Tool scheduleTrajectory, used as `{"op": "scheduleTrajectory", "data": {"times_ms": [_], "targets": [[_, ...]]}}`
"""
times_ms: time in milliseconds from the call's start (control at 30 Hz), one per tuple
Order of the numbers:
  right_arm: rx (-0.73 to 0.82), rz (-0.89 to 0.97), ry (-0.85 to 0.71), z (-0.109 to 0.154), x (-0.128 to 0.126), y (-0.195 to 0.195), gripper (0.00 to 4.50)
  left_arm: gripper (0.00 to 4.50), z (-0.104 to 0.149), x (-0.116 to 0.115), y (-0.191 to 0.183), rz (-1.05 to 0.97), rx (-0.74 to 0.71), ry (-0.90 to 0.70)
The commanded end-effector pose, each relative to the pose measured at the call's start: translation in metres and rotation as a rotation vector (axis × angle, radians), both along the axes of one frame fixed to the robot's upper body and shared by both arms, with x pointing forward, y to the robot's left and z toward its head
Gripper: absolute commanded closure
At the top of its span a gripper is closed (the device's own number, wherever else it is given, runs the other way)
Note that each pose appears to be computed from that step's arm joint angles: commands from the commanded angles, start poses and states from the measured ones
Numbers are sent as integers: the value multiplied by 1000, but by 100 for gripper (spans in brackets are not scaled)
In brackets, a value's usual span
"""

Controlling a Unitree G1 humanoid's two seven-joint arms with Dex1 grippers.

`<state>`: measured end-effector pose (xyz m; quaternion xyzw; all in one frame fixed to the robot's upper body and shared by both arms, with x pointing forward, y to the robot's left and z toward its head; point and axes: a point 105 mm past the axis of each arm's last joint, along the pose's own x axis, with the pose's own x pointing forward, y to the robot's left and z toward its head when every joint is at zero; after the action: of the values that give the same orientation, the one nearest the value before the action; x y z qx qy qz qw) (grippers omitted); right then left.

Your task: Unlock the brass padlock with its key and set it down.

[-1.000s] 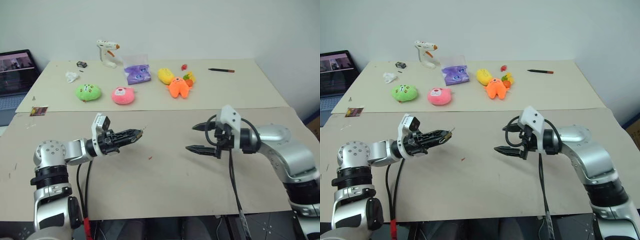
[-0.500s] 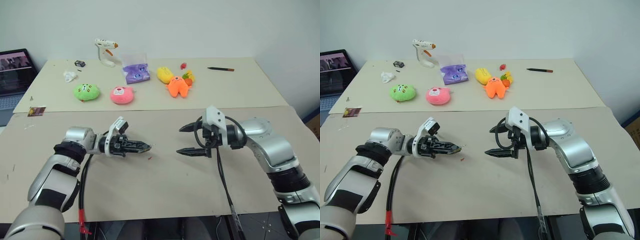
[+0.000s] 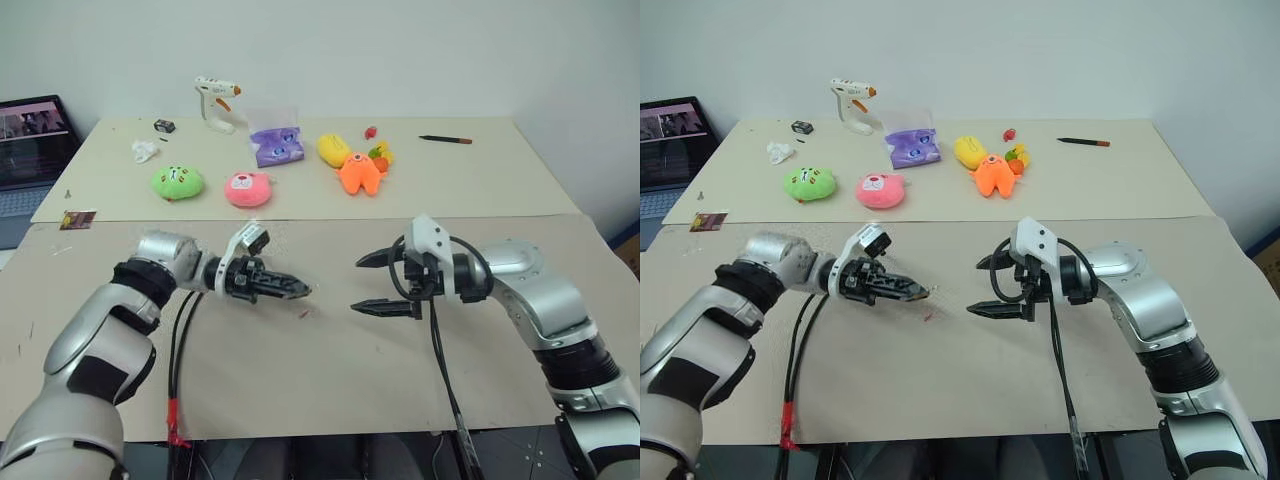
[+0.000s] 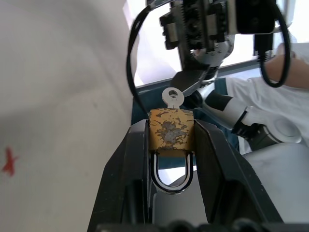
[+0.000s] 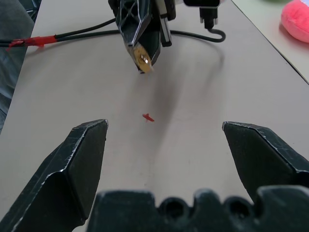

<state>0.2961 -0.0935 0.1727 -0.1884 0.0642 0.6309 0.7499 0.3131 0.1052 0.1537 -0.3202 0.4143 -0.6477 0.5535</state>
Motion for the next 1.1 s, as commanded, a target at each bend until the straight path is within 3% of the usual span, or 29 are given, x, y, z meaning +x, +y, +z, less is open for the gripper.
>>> {"op": "scheduleTrajectory", "data": {"times_ms": [33,233,433,600,633,733,1067,1100], "targets": [[51,26,-38,20,-4,1,0,366,27,-1,-2,-31,-67,-36],[72,36,-41,31,-7,-1,0,366,40,-7,-3,-57,-106,-21],[132,81,-28,55,-11,3,0,366,39,-12,-8,-87,-122,0],[121,130,-10,58,-17,10,0,366,38,-13,-12,-103,-116,5],[115,140,-14,58,-17,12,53,366,37,-13,-14,-106,-117,8],[110,166,-25,61,-19,20,146,366,35,-13,-17,-114,-113,7],[83,221,-14,48,-23,32,146,366,37,-11,-24,-128,-108,-10],[84,224,-12,47,-23,32,186,366,37,-11,-24,-128,-108,-12]]}}
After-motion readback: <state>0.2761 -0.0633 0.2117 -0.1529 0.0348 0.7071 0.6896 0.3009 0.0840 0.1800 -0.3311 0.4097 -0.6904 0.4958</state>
